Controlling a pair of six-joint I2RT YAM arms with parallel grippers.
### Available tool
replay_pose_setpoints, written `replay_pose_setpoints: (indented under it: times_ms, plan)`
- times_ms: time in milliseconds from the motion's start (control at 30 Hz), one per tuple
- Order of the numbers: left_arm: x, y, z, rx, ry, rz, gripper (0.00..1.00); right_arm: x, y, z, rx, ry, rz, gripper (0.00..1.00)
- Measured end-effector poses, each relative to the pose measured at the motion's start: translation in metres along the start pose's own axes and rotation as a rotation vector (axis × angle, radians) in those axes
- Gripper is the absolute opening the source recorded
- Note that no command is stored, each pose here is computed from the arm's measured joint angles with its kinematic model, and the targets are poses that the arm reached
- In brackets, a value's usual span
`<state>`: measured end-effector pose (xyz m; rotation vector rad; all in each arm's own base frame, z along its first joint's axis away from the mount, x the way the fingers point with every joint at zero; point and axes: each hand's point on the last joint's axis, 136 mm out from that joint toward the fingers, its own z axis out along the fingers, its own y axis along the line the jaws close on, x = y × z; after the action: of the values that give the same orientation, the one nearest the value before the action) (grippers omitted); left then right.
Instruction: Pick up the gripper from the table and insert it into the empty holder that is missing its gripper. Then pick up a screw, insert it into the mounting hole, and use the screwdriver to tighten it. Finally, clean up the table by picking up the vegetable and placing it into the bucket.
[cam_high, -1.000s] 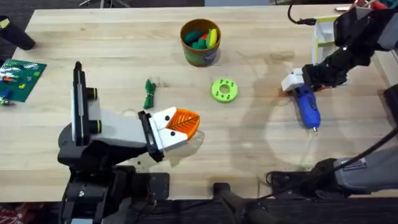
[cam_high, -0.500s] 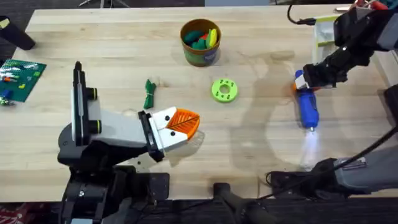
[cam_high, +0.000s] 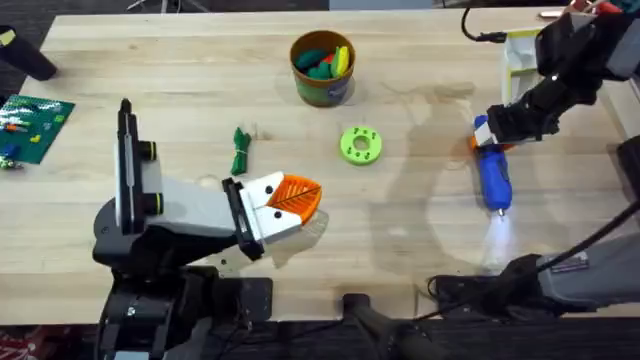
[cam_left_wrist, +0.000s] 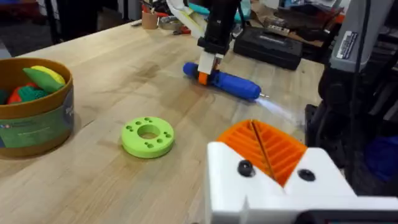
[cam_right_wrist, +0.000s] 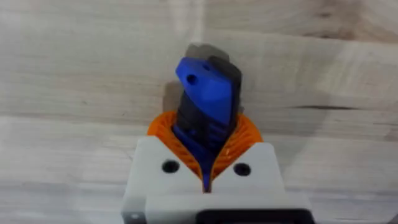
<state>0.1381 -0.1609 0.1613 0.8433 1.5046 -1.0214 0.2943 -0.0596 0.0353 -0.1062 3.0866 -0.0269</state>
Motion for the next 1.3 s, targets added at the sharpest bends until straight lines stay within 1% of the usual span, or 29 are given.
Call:
replay_pose_setpoints:
  times_ms: [33,100,233,333,433,600,733,867,967,1033,1133,1233,1300]
  plan:
    - [0.0,0.0,0.0,0.0,0.0,0.0,0.013,0.001,0.001,-0.002,-0.005,0.008,0.0,0.03]
    - [0.0,0.0,0.0,0.0,0.0,0.0,0.013,-0.018,-0.002,-0.019,-0.003,-0.041,0.022,0.03]
    - [0.0,0.0,0.0,0.0,0.0,0.0,0.013,-0.059,-0.004,-0.053,-0.03,-0.179,0.048,0.03]
    - [0.0,0.0,0.0,0.0,0.0,0.0,0.013,-0.087,-0.003,-0.087,-0.051,-0.276,0.064,0.03]
    - [0.0,0.0,0.0,0.0,0.0,0.0,0.013,-0.109,-0.004,-0.123,-0.052,-0.362,0.062,0.03]
    - [0.0,0.0,0.0,0.0,0.0,0.0,0.013,-0.143,-0.001,-0.196,-0.033,-0.541,0.037,0.03]
    - [0.0,0.0,0.0,0.0,0.0,0.0,0.013,-0.158,0.014,-0.258,-0.023,-0.702,-0.001,0.03]
    - [0.0,0.0,0.0,0.0,0.0,0.0,0.013,-0.163,0.044,-0.325,-0.04,-0.908,-0.074,0.03]
    - [0.0,0.0,0.0,0.0,0.0,0.0,0.013,-0.154,0.075,-0.376,-0.084,-1.066,-0.142,0.03]
    - [0.0,0.0,0.0,0.0,0.0,0.0,0.013,-0.143,0.096,-0.408,-0.124,-1.164,-0.193,0.03]
    - [0.0,0.0,0.0,0.0,0.0,0.0,0.013,-0.122,0.123,-0.446,-0.179,-1.274,-0.261,0.03]
    - [0.0,0.0,0.0,0.0,0.0,0.0,0.013,-0.101,0.144,-0.474,-0.225,-1.359,-0.319,0.03]
    - [0.0,0.0,0.0,0.0,0.0,0.0,0.013,-0.09,0.154,-0.486,-0.248,-1.413,-0.35,0.03]
